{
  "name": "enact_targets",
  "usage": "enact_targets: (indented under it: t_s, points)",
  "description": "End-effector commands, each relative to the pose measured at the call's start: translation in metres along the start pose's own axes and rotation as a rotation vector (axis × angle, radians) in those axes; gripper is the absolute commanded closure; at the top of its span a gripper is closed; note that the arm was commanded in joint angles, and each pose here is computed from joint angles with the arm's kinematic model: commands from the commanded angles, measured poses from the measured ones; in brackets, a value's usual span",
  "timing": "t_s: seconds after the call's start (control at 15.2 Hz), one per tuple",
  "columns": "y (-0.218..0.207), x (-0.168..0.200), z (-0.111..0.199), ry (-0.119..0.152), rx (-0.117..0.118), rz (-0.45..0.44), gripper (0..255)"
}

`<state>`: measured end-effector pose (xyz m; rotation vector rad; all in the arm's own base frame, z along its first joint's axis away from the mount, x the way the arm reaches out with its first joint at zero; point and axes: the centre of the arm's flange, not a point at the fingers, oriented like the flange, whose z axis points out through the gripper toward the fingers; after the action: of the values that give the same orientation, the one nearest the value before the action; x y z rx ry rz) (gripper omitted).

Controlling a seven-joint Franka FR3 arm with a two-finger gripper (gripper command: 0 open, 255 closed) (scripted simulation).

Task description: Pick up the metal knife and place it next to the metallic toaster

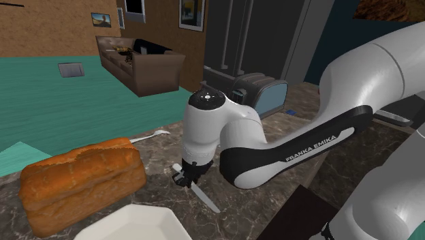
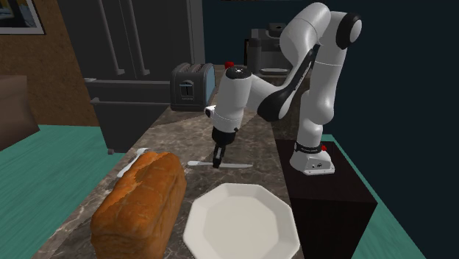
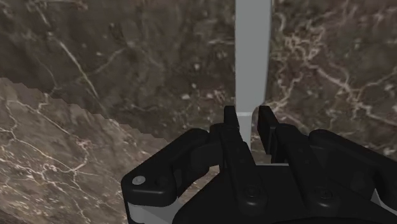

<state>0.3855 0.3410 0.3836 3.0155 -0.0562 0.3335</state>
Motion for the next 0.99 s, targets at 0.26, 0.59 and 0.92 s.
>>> enact_targets:
  t_s: [0.26,0.59,0.92]
  points:
    - [0.002,-0.002,0.005,-0.015,-0.015,0.003,255]
    - [0.006,0.003,-0.01,-0.015,-0.014,0.003,255]
    - [0.009,0.009,-0.035,-0.015,-0.014,0.003,255]
